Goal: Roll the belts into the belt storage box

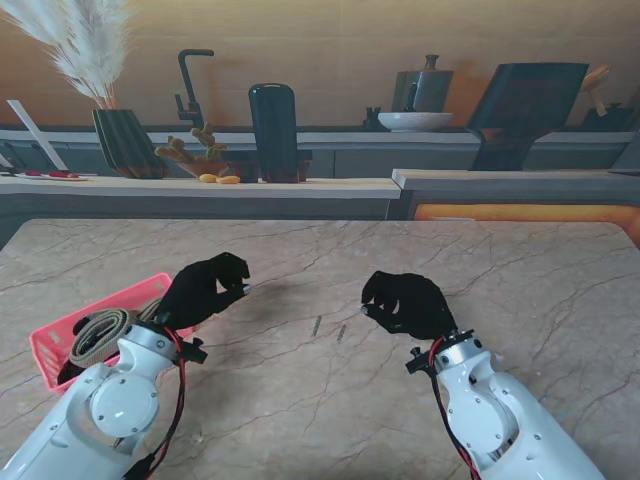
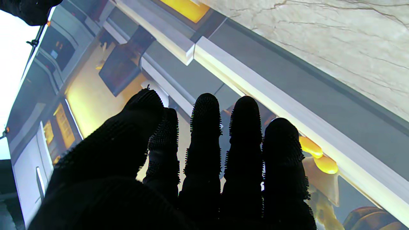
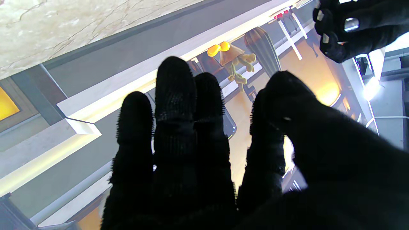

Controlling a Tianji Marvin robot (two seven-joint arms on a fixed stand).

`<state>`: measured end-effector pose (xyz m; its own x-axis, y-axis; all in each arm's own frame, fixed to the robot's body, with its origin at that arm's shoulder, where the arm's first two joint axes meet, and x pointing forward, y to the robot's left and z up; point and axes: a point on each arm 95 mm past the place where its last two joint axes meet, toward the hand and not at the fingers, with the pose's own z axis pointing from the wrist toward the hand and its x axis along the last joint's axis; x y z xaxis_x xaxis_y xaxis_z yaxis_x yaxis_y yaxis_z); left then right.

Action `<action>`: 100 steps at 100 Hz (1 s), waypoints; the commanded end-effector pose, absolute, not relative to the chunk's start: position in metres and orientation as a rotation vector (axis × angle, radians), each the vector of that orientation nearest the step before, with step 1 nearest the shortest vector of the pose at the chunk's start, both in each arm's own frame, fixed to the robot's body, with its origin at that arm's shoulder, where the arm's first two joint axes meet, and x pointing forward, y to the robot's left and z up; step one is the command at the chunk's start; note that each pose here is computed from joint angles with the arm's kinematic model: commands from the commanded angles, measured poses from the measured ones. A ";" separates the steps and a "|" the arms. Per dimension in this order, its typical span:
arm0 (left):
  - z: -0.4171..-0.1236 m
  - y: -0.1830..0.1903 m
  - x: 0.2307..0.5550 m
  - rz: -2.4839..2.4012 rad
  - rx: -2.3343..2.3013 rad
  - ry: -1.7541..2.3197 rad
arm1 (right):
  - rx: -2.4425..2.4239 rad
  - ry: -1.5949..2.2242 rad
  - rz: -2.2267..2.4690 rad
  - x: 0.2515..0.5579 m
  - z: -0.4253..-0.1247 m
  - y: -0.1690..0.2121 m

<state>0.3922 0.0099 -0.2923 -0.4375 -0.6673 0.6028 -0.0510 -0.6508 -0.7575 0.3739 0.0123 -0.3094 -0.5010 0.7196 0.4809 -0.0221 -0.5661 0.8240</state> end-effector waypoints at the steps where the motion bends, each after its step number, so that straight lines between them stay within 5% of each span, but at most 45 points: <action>1: -0.296 0.006 0.390 -2.144 -1.376 1.030 | 1.209 1.100 2.120 0.369 -0.310 0.015; 100: -0.303 0.029 0.374 -2.111 -1.467 1.059 | 1.354 1.113 2.125 0.363 -0.310 0.004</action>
<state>0.3779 0.0295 -0.3009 -0.4045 -0.6548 0.6384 -0.1155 -0.6559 -0.7459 0.3624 0.0000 -0.3118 -0.4576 0.6786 0.5745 0.0947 -0.6052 0.7904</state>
